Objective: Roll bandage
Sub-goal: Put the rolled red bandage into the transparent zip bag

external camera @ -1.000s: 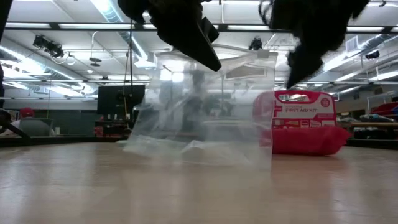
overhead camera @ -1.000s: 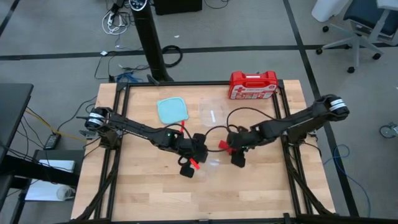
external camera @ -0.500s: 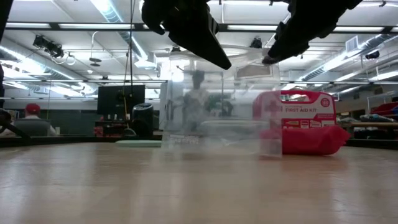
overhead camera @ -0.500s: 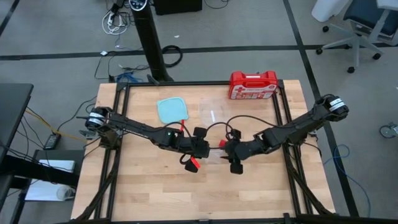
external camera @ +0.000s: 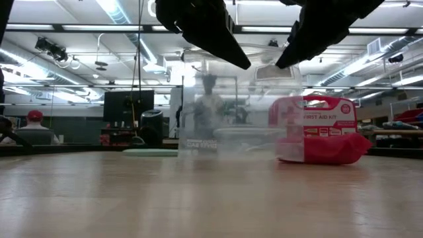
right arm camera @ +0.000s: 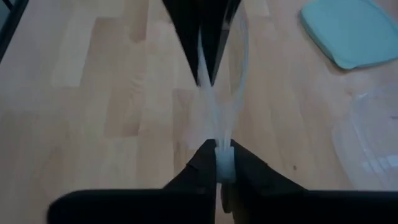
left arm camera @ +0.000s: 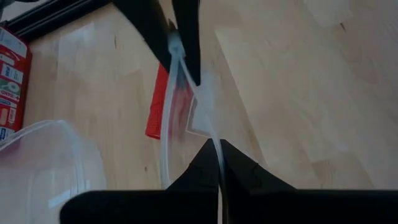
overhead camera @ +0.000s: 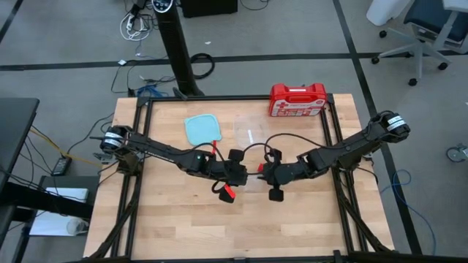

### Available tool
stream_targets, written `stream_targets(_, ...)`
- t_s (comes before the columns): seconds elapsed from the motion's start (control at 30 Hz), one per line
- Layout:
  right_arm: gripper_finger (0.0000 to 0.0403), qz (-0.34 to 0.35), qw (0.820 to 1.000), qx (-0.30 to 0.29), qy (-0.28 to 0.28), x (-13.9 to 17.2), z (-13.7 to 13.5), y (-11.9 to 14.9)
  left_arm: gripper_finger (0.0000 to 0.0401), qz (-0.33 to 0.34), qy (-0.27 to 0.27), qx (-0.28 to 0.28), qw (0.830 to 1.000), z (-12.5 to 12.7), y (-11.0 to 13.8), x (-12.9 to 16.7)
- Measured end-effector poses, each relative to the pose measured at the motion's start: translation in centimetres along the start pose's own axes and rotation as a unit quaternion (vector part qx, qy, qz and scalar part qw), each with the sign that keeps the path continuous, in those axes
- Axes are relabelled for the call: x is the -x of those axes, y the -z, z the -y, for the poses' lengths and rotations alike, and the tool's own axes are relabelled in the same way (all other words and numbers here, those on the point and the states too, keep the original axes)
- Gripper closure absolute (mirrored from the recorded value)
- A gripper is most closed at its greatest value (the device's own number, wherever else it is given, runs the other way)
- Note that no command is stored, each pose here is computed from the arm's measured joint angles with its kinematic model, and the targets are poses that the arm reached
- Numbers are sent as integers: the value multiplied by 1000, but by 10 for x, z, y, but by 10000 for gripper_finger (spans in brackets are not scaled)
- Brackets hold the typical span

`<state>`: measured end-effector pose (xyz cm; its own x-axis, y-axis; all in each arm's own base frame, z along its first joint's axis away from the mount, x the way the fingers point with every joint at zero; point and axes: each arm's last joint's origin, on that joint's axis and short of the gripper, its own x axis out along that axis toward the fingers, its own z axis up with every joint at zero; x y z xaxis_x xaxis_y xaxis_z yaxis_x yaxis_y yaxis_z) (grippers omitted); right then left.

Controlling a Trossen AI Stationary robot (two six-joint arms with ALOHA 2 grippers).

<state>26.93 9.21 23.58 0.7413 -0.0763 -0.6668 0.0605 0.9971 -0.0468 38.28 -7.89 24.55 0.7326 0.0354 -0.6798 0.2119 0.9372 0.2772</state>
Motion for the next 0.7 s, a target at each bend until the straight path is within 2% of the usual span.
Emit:
stream_targets(0.1,384,-2,1000,-2,1,0,0,0,393,0,-6,4,1000,0,0,0)
stream_targets(0.2,387,-6,1000,-1,3,0,0,1,373,-1,-9,6,1000,-1,0,0)
stream_targets(0.3,391,-10,1000,1,5,0,1,2,335,0,-11,15,1000,-2,-3,3)
stream_targets(0.53,388,-17,1000,5,14,0,1,4,250,-14,-9,10,1000,-12,-30,28)
stream_targets(0.7,390,-22,999,12,23,1,0,6,237,-53,-2,18,998,-17,-38,45)
